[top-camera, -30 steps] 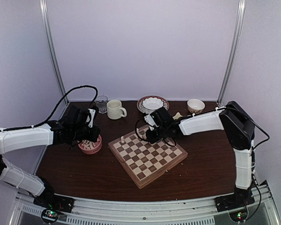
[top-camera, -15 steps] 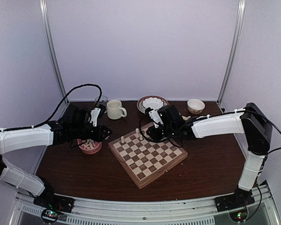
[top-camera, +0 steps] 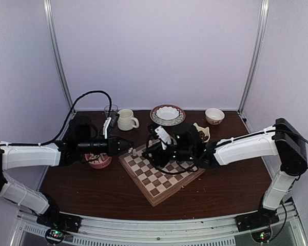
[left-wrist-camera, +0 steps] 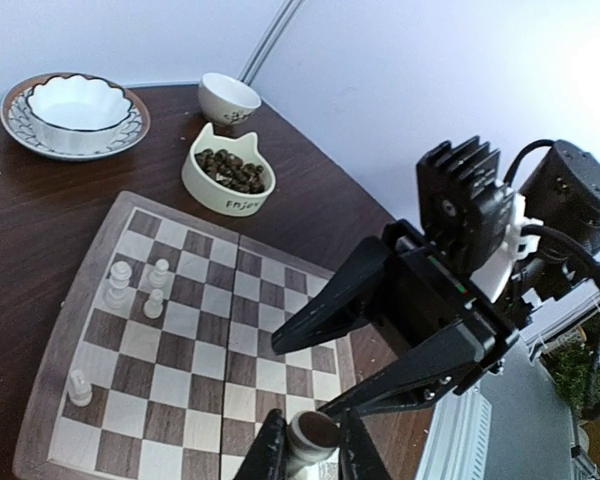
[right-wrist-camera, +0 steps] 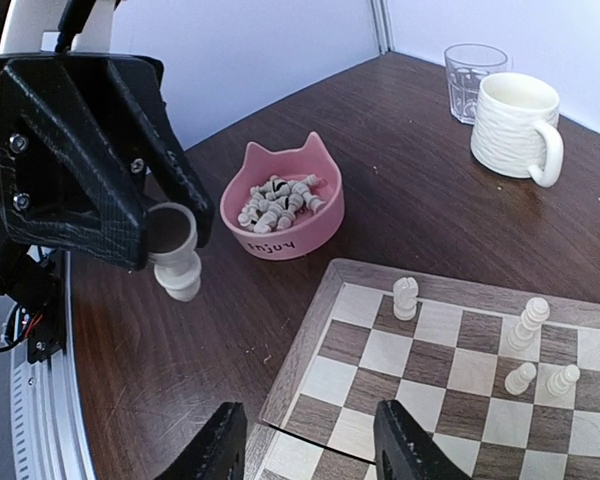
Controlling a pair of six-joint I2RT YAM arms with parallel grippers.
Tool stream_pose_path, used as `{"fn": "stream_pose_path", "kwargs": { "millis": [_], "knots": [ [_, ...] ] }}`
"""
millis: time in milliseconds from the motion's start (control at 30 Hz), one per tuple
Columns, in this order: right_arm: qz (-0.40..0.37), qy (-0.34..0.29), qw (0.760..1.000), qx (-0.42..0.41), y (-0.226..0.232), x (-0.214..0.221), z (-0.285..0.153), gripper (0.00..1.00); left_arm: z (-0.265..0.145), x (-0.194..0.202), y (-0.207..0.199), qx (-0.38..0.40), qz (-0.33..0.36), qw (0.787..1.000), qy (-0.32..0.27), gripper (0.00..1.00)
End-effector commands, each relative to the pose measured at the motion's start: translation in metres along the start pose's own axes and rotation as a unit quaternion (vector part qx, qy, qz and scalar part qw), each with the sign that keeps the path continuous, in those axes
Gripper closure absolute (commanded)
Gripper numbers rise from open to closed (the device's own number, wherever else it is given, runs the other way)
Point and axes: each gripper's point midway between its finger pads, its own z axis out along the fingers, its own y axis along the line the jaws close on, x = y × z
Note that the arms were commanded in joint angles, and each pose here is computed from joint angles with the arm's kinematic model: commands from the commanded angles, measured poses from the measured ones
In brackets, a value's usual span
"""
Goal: Set up the chess pieces on the board
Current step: Pass from the left arm to the right
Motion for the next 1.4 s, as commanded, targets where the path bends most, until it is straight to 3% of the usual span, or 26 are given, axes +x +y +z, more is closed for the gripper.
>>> {"fn": "stream_pose_path", "kwargs": {
  "millis": [0,600,933,1267,1367],
  "knots": [
    [-0.004,-0.053,0.997,-0.059,0.024,-0.025,-0.007,0.52,0.004,-0.015,-0.027,0.069,0.018,0.997,-0.035,0.87],
    [-0.021,-0.048,0.993,-0.106,0.047,-0.02,0.003,0.53,0.021,-0.004,-0.037,0.097,0.008,0.995,-0.013,0.87],
    [-0.019,-0.047,0.993,-0.105,0.047,-0.02,0.005,0.64,0.026,0.0,-0.042,0.113,0.004,0.994,-0.005,0.87],
    [-0.021,-0.042,0.995,-0.091,0.043,-0.019,0.006,0.9,0.026,0.001,-0.039,0.106,0.005,0.994,-0.006,0.86],
    [-0.03,-0.037,0.996,-0.081,0.039,-0.018,0.005,0.95,0.024,0.001,-0.035,0.089,0.01,0.996,-0.008,0.73]
  ]
}}
